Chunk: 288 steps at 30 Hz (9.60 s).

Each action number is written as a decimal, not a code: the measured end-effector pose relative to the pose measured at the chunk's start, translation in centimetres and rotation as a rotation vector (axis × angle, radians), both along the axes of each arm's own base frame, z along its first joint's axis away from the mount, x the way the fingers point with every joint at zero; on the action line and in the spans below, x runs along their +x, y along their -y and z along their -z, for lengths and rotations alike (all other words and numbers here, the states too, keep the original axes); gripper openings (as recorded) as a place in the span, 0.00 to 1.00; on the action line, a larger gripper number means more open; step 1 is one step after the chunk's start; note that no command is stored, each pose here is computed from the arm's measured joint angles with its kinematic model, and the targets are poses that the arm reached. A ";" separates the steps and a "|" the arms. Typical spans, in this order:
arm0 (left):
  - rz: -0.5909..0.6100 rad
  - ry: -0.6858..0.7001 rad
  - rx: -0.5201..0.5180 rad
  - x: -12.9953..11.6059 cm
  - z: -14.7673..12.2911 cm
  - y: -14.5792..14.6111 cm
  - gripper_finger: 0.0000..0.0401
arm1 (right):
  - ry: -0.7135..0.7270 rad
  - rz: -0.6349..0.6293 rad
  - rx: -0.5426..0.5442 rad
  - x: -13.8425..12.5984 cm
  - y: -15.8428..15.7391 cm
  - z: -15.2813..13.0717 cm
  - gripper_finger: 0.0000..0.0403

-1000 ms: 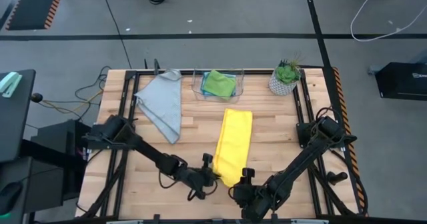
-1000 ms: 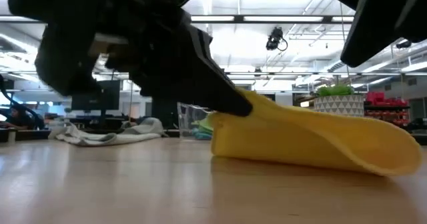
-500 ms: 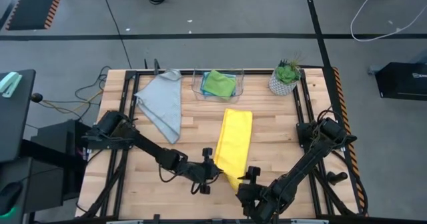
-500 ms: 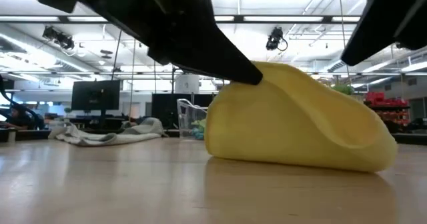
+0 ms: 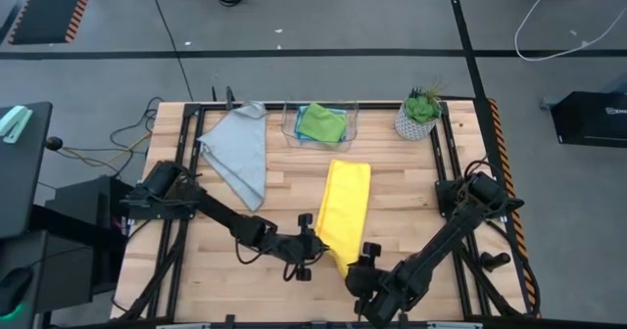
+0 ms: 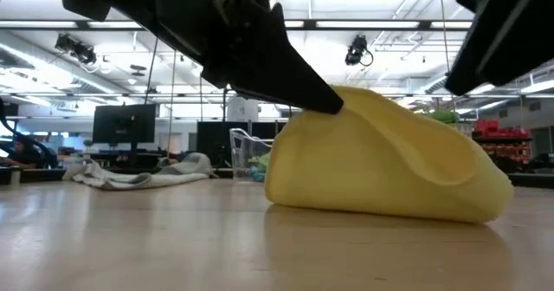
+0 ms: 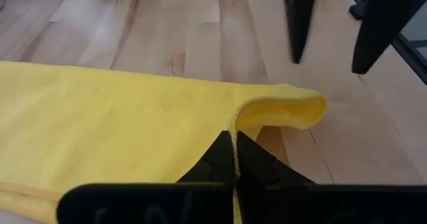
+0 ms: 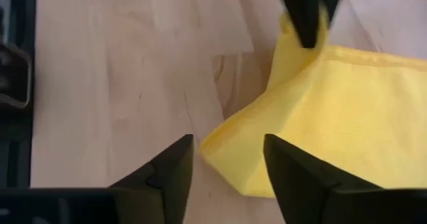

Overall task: Fold microfiber towels
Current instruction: Fold the yellow microfiber towel

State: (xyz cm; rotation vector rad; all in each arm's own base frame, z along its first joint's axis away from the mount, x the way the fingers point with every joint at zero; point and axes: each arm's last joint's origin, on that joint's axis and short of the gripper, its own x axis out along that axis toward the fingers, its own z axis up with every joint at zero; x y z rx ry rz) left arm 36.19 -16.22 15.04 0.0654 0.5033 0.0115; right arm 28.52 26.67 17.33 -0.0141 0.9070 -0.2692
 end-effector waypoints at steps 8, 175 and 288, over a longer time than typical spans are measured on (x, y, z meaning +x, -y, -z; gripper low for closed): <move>-0.069 -0.002 0.001 1.0 0.0 -2.6 0.01 | -0.051 -0.061 -0.071 -0.4 0.2 0.1 0.41; -0.059 0.176 -0.200 -10.6 2.0 -14.8 0.03 | 0.001 0.244 0.353 0.3 17.1 5.4 0.03; -0.261 0.044 -0.109 1.3 4.5 -19.5 0.04 | 0.050 0.131 0.296 -0.6 15.3 3.8 0.02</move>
